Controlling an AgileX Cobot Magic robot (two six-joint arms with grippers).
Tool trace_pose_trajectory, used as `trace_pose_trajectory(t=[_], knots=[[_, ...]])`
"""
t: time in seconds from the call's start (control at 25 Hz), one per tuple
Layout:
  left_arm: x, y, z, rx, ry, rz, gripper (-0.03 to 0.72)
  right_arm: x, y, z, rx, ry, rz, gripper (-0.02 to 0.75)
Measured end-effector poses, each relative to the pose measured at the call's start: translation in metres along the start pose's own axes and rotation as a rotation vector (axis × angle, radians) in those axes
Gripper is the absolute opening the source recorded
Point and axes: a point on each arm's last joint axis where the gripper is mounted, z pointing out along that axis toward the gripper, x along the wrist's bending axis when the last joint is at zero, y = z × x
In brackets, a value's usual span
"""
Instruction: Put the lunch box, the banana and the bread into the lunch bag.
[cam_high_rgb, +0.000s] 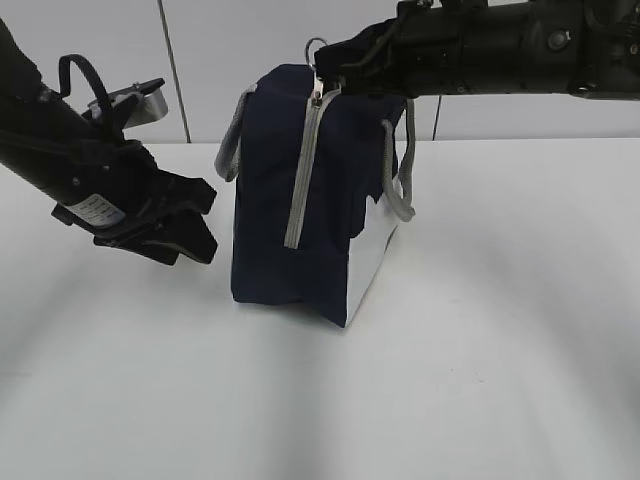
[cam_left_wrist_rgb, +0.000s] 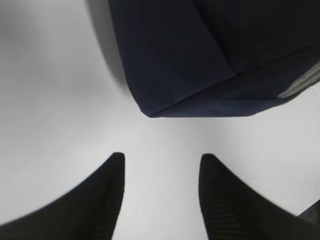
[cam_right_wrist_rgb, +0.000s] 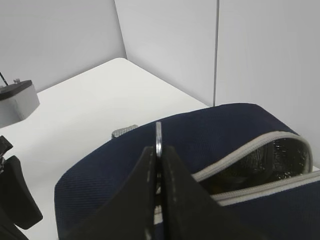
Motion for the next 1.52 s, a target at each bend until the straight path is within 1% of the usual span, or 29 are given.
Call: trace_pose_trajectory(t=[0.08, 0.16, 0.24, 0.32, 0.44, 0.56, 0.72, 0.84, 1.24, 1.32, 1.52], knots=[[-0.001, 0.000, -0.003, -0.007, -0.001, 0.004, 0.350, 0.001, 0.000, 0.000, -0.004, 0.010, 0.000, -0.016], [-0.005, 0.005, -0.012, -0.040, -0.004, 0.019, 0.350, 0.002, 0.001, 0.000, -0.011, 0.025, 0.000, -0.016], [-0.012, 0.013, -0.027, -0.100, -0.018, 0.057, 0.350, 0.003, 0.001, 0.000, -0.013, 0.030, 0.000, -0.016], [-0.020, 0.018, -0.041, -0.159, -0.054, 0.112, 0.352, 0.003, 0.001, 0.000, -0.014, 0.031, 0.000, -0.016], [-0.030, 0.021, -0.050, -0.214, -0.120, 0.183, 0.380, 0.004, 0.002, 0.000, -0.018, 0.042, 0.000, -0.016], [-0.033, 0.025, -0.051, -0.264, -0.152, 0.221, 0.394, 0.005, 0.002, 0.000, -0.022, 0.050, 0.000, -0.016], [-0.034, 0.030, -0.052, -0.327, -0.154, 0.260, 0.397, 0.005, 0.002, 0.000, -0.023, 0.053, 0.002, -0.016], [-0.034, 0.031, -0.051, -0.338, -0.154, 0.266, 0.396, 0.005, 0.002, 0.000, -0.024, 0.055, 0.006, -0.016], [-0.027, 0.034, -0.031, -0.299, -0.152, 0.245, 0.391, 0.005, 0.002, 0.000, -0.026, 0.058, 0.023, -0.016], [-0.026, 0.034, -0.030, -0.304, -0.148, 0.244, 0.376, 0.005, 0.002, 0.000, -0.026, 0.060, 0.022, -0.016], [-0.025, 0.035, -0.027, -0.301, -0.148, 0.235, 0.308, 0.006, 0.003, 0.000, -0.030, 0.070, 0.025, -0.016]])
